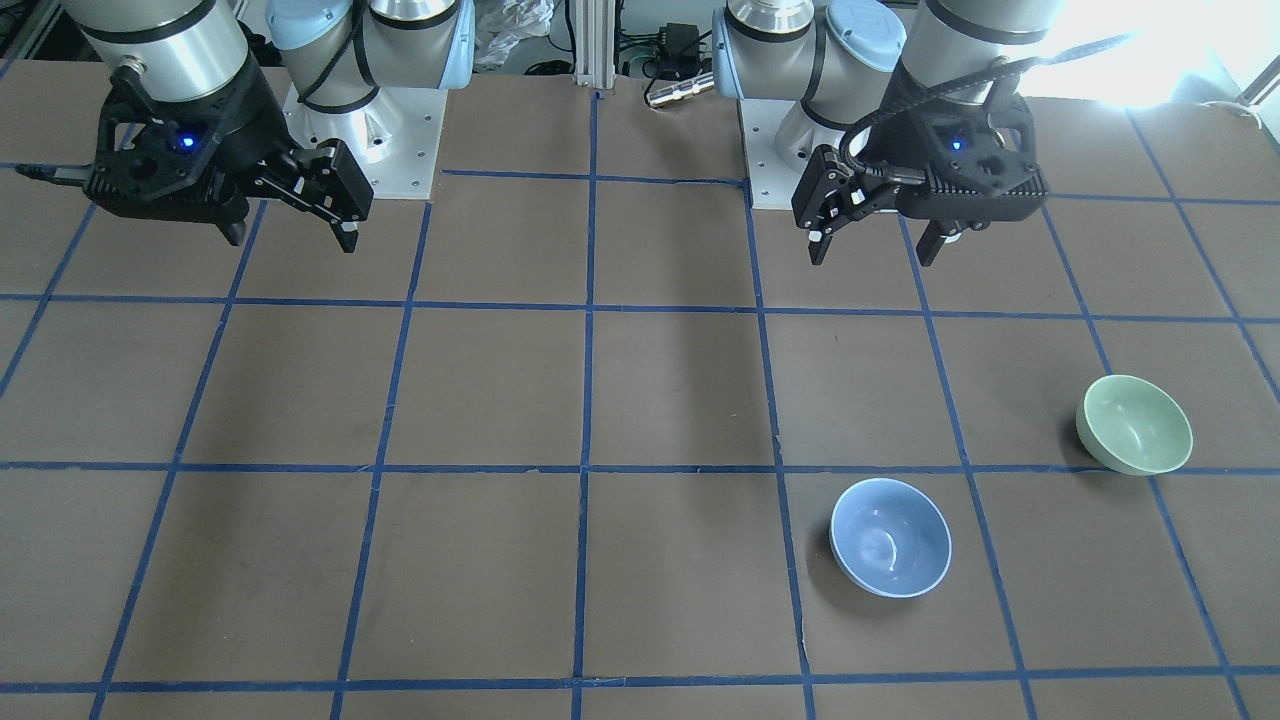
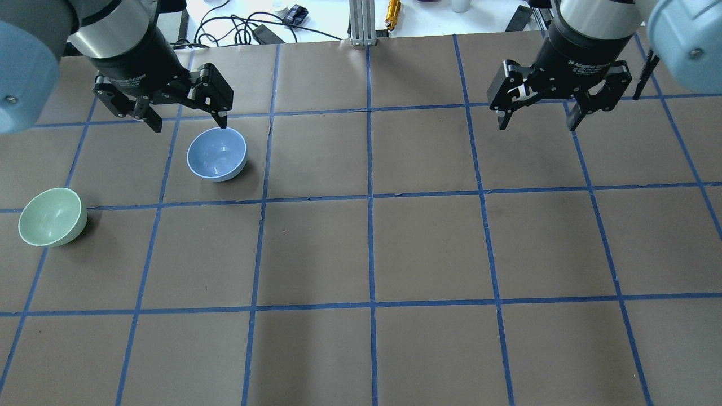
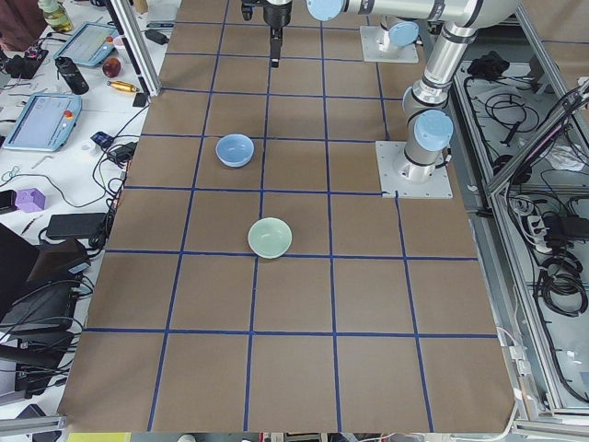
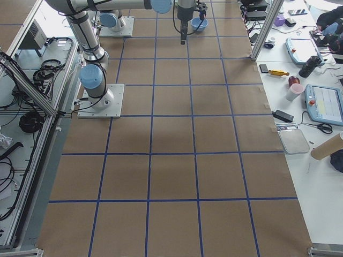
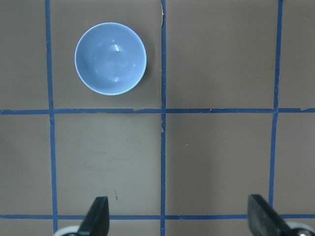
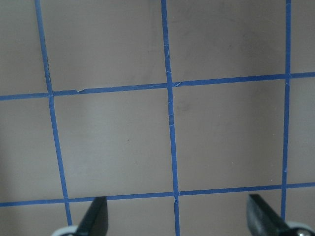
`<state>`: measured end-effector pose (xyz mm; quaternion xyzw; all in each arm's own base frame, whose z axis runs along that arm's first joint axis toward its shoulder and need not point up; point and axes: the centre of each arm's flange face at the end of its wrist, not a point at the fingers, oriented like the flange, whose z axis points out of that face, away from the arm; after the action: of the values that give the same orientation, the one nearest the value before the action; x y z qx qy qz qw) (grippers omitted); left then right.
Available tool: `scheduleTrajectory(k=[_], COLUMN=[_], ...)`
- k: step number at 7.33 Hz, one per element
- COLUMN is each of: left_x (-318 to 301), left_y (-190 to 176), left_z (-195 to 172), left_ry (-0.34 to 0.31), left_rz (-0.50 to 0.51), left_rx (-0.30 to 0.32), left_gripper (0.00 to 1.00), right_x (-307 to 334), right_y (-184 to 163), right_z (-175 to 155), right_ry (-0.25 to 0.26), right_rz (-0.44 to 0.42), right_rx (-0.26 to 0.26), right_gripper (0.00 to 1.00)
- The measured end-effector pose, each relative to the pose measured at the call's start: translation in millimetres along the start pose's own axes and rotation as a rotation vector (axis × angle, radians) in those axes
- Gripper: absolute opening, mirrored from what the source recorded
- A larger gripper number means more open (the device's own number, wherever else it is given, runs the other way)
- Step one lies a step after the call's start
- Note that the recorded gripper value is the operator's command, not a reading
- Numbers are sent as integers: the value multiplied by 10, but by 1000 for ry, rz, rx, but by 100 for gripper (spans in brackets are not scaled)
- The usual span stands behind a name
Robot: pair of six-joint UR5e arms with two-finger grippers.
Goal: Stack green bowl on blue bowl
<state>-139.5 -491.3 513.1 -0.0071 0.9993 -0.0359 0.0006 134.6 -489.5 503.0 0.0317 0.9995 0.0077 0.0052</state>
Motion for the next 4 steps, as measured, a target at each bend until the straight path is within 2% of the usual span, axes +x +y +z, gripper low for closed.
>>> scheduleTrajectory(k=[4], left_x=[-69], left_y=[-1], left_z=[4], left_ry=[-4], left_rz=[-6], left_rx=[-3], left_gripper=[100], right_x=[0], right_y=[0], right_z=[-1], right_ry=[0], right_rz=[0], right_rx=[0], right_gripper=[100])
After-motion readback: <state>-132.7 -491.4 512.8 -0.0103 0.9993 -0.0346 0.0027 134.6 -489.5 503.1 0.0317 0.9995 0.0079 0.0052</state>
